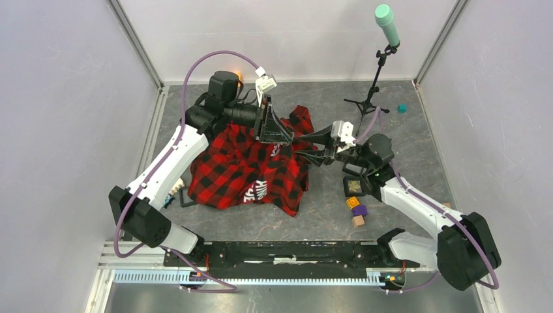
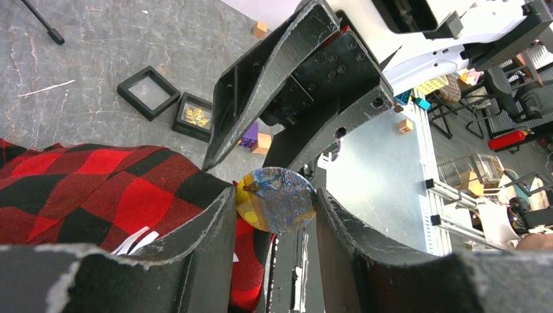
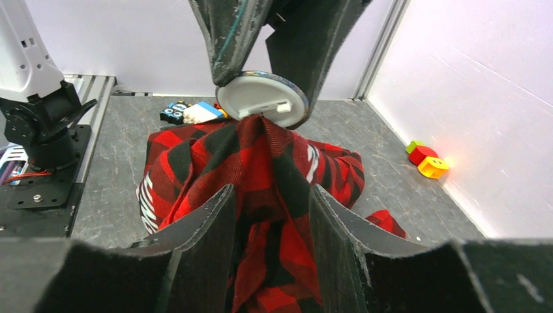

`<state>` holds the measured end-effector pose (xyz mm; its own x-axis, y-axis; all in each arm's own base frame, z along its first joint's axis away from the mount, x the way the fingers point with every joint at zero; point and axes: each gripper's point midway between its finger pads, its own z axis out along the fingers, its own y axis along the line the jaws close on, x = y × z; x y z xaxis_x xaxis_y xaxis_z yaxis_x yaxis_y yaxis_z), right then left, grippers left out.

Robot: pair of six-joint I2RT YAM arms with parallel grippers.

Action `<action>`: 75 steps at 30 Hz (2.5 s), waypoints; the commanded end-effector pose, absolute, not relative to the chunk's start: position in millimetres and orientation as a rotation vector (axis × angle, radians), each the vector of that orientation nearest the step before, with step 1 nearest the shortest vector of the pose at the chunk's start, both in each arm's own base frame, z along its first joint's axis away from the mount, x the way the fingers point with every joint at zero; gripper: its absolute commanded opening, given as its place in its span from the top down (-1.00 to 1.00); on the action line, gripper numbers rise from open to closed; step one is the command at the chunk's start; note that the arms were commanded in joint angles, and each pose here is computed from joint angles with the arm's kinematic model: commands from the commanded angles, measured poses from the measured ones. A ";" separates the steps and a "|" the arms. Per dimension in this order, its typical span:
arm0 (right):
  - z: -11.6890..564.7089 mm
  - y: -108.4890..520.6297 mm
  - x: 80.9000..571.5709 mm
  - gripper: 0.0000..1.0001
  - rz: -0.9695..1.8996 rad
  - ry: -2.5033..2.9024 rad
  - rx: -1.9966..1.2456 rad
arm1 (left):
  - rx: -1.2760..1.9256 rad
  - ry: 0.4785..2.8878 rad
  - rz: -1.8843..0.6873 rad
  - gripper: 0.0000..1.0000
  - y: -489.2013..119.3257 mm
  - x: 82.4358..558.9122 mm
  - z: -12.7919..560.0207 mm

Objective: Remove the brooch from the garment
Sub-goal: Remove the brooch from the clothes.

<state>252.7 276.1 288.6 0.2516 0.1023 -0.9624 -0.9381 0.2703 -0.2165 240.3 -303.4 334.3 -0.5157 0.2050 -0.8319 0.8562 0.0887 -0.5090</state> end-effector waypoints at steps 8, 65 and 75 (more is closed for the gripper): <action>317.9 281.1 242.3 -0.18 0.940 0.967 -0.978 | 1.060 1.716 -1.544 0.50 -303.1 224.5 348.6; 286.7 320.9 240.1 1.00 1.322 1.441 -0.992 | 1.002 1.538 -0.969 0.11 -258.8 231.0 342.3; 302.0 322.5 221.0 1.00 1.454 1.369 -0.995 | 1.075 1.570 -1.006 -0.12 -264.0 223.9 326.2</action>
